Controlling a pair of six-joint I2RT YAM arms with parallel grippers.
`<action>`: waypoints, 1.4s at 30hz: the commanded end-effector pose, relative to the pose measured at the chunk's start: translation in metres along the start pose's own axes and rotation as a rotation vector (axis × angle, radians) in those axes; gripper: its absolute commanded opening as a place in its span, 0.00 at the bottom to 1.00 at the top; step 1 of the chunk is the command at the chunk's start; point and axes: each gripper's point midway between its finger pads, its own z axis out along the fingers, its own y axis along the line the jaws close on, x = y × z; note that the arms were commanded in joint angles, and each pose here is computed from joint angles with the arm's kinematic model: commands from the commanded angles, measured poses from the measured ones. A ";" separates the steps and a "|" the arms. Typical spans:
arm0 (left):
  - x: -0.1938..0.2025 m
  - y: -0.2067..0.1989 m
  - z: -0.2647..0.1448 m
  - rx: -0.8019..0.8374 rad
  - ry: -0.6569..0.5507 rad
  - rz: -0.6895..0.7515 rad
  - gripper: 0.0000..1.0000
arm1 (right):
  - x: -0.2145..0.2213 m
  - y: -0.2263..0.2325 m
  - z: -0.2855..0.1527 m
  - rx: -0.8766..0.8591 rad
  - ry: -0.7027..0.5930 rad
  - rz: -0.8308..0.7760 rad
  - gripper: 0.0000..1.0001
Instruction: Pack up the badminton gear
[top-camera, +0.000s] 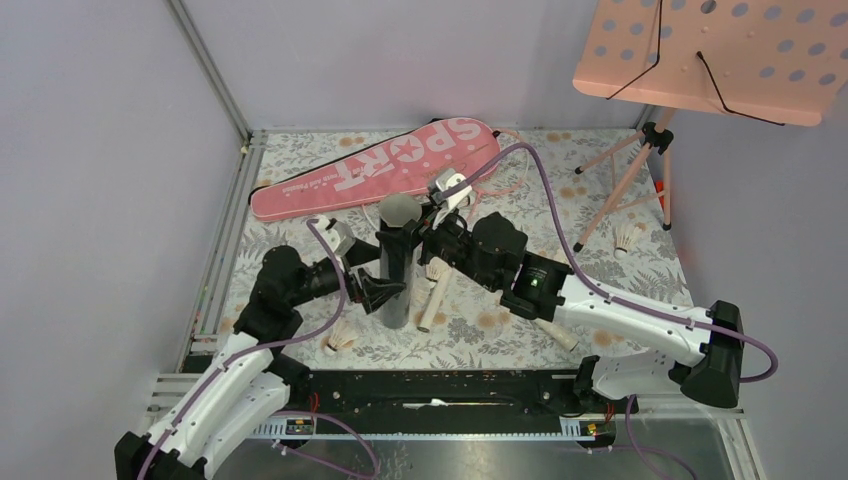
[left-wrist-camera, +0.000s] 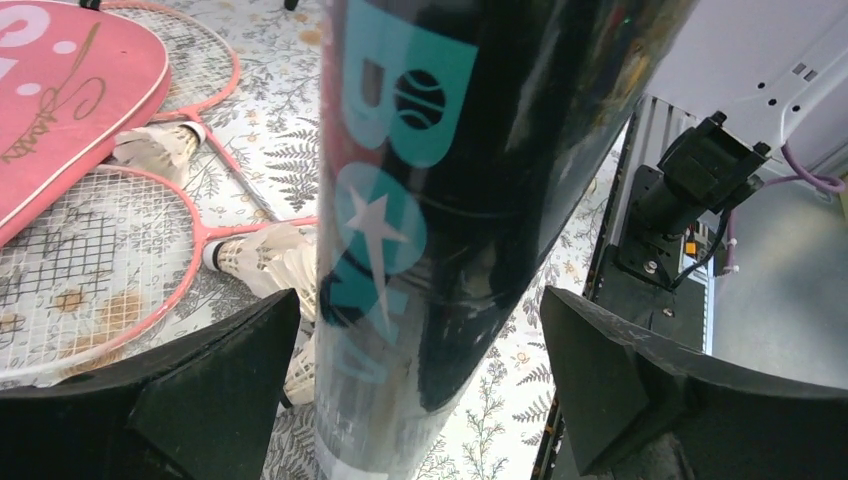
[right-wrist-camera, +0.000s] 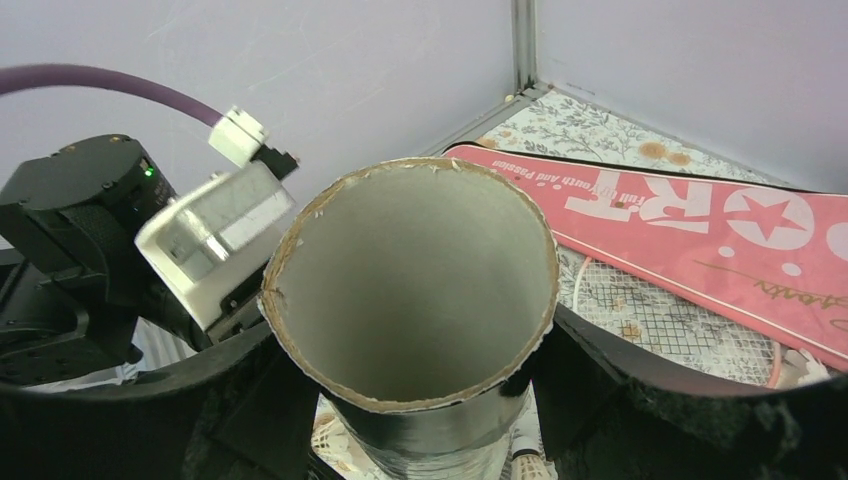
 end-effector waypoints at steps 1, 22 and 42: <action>-0.021 -0.004 0.011 0.034 -0.043 0.098 0.99 | -0.025 0.011 0.004 -0.031 -0.048 0.065 0.61; -0.064 0.037 0.006 -0.252 -0.160 0.134 0.48 | -0.010 0.034 -0.049 -0.225 0.064 0.029 1.00; -0.084 0.137 -0.141 -1.262 -0.403 -0.062 0.41 | 0.208 0.099 0.011 -0.525 0.448 0.181 0.95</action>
